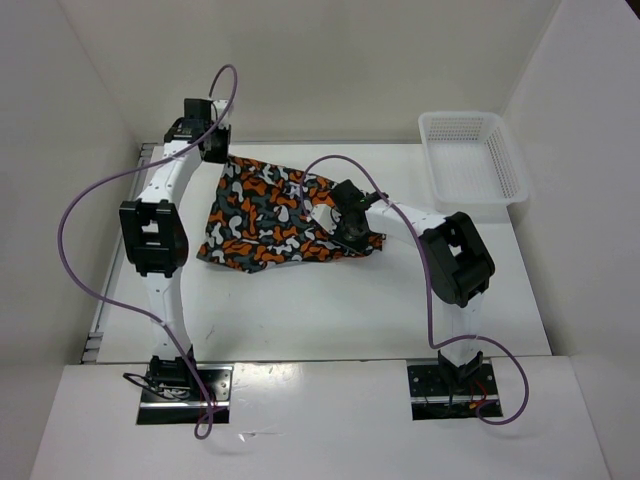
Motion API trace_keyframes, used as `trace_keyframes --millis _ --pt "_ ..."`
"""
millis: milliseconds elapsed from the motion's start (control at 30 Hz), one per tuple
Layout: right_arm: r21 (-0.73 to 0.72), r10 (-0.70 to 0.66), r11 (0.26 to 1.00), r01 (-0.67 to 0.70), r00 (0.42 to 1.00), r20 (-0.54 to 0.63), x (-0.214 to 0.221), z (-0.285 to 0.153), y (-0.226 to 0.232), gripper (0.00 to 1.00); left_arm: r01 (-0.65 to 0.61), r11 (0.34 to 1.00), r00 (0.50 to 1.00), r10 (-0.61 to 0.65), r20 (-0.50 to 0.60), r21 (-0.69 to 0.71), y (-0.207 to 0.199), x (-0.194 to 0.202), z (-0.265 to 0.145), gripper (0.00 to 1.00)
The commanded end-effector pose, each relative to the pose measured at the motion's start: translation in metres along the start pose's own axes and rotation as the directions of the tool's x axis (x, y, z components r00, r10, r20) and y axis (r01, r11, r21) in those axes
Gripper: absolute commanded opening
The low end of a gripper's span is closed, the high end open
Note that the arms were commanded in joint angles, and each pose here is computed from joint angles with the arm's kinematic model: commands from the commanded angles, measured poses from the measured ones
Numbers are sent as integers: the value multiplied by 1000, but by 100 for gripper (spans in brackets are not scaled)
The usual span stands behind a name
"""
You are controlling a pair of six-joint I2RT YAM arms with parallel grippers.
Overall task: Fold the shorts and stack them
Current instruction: Fold the shorts
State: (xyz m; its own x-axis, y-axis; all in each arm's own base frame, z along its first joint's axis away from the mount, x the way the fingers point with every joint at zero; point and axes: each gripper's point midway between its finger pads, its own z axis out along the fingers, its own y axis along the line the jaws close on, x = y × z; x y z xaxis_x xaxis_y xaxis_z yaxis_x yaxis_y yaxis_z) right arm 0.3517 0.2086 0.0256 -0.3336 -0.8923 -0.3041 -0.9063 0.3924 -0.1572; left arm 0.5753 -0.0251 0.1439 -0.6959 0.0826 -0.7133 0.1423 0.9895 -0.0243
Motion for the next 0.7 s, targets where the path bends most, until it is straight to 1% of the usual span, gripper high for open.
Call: trace_keyframes --millis 0,33,200,267,300,333,367,400,433,500,600,633,667 --pt "0 -19 1000 19 1000 -16 5 0 -1 0 -15 1000 998 15 69 0 -4 -28 -18 0" --pt "0 -19 1000 19 1000 -16 5 0 -1 0 -15 1000 998 15 69 0 -4 -28 -18 0" --pt "0 -19 1000 19 1000 -16 5 0 -1 0 -6 999 999 5 -35 -36 3 14 4 0" --pt "7 -19 1000 20 1000 -22 6 0 -2 0 -7 998 999 5 -34 -68 9 21 11 0" --pt "7 -19 1000 20 1000 -22 6 0 -2 0 -7 998 999 5 -36 -68 10 25 17 4" --pt "7 -19 1000 20 1000 -22 6 0 -2 0 -7 998 999 4 -47 -68 10 30 19 18" --pt "7 -19 1000 20 1000 -22 6 0 -2 0 -5 999 999 3 -55 -32 4 33 23 22" --pt "7 -19 1000 20 1000 -22 6 0 -2 0 -4 1000 999 4 -46 -16 1 32 28 32" --pt "7 -19 1000 20 1000 -22 6 0 -2 0 -5 1000 1000 5 -30 -3 -1 25 28 56" --pt "7 -19 1000 20 1000 -22 6 0 -2 0 -4 1000 1000 5 -31 23 -4 25 38 59" --pt "14 -19 1000 20 999 -27 7 0 -3 0 -4 1000 999 4 -34 14 -2 24 50 59" --pt "14 -19 1000 20 999 -27 7 0 -3 0 -3 1000 999 3 -47 6 1 29 58 61" --pt "14 -19 1000 20 999 -27 7 0 -3 0 -4 1000 999 4 -39 -4 3 26 60 61"
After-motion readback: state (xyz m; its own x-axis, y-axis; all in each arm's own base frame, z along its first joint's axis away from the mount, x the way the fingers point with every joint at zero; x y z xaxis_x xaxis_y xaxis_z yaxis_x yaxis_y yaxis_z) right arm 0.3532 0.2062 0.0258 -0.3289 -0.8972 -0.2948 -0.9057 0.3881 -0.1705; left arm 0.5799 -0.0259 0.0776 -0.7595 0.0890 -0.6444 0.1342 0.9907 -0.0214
